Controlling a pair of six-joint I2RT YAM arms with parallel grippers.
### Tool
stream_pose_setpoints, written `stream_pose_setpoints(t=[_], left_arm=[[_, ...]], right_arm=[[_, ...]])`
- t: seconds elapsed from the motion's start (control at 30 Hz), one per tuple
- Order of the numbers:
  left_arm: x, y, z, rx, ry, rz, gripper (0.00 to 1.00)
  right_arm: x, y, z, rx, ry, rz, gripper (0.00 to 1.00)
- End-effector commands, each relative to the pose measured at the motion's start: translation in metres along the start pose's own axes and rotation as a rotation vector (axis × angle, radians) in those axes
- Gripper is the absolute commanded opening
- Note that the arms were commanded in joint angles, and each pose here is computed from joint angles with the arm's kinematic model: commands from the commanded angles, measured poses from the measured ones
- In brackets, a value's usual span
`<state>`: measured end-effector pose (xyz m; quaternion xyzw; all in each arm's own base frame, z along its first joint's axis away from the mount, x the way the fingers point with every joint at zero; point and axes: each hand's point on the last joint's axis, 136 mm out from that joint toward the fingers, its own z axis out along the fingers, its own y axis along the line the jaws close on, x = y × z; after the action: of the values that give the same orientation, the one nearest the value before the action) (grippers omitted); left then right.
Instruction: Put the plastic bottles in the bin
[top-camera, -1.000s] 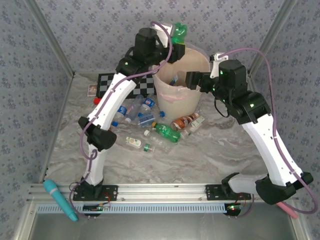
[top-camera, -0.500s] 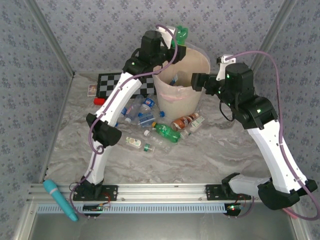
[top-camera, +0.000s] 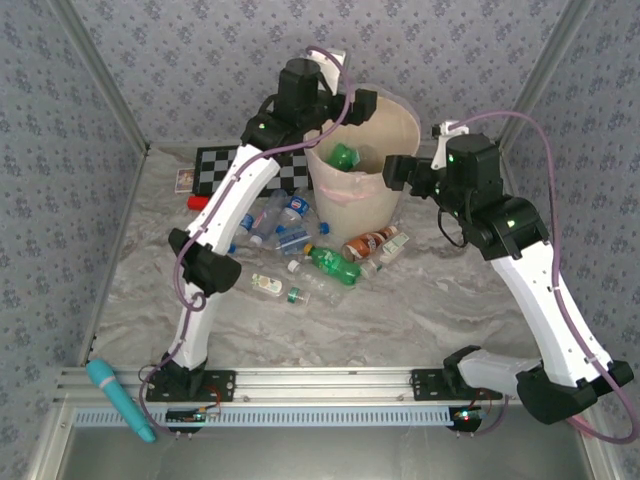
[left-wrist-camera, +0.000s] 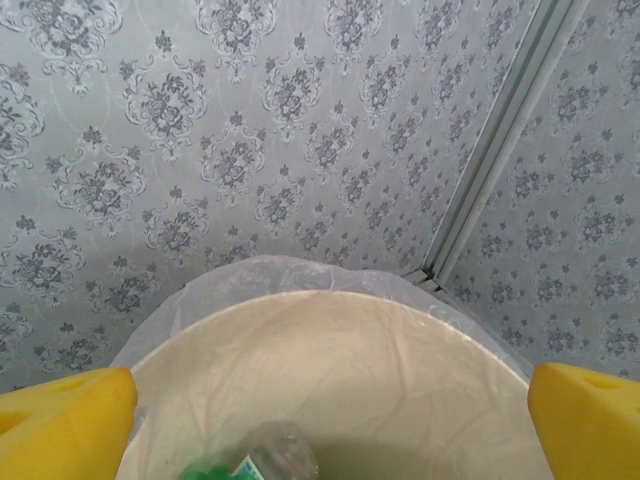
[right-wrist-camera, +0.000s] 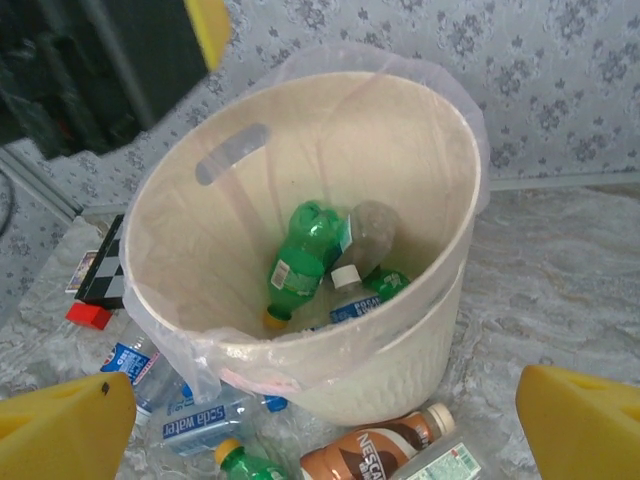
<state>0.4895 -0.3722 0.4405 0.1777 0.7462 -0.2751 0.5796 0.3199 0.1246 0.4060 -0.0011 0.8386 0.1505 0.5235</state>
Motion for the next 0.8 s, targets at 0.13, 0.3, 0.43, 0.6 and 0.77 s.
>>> stream_pose_setpoints(t=[0.13,0.3,0.43,0.6,0.77], left_arm=[[-0.056,-0.02,-0.062,0.049,-0.087,-0.028,1.0],[-0.052,-0.018,-0.077,0.032,-0.052,-0.04,1.0],[-0.046,-0.013,-0.09,-0.001,-0.016,-0.032,1.0],[-0.041,-0.005,-0.109,-0.045,0.003,-0.02,1.0],[-0.032,0.009,-0.13,-0.108,0.006,-0.04,1.0]], right_arm=[[0.044,-0.047,0.002,0.063,0.116,0.241,1.0],[0.096,-0.074,0.02,0.079,0.249,0.447,1.0],[0.145,-0.089,0.041,0.071,0.353,0.625,1.0],[0.172,-0.101,0.068,0.061,0.355,0.725,0.92],[0.203,-0.105,0.098,0.081,0.454,0.795,0.89]])
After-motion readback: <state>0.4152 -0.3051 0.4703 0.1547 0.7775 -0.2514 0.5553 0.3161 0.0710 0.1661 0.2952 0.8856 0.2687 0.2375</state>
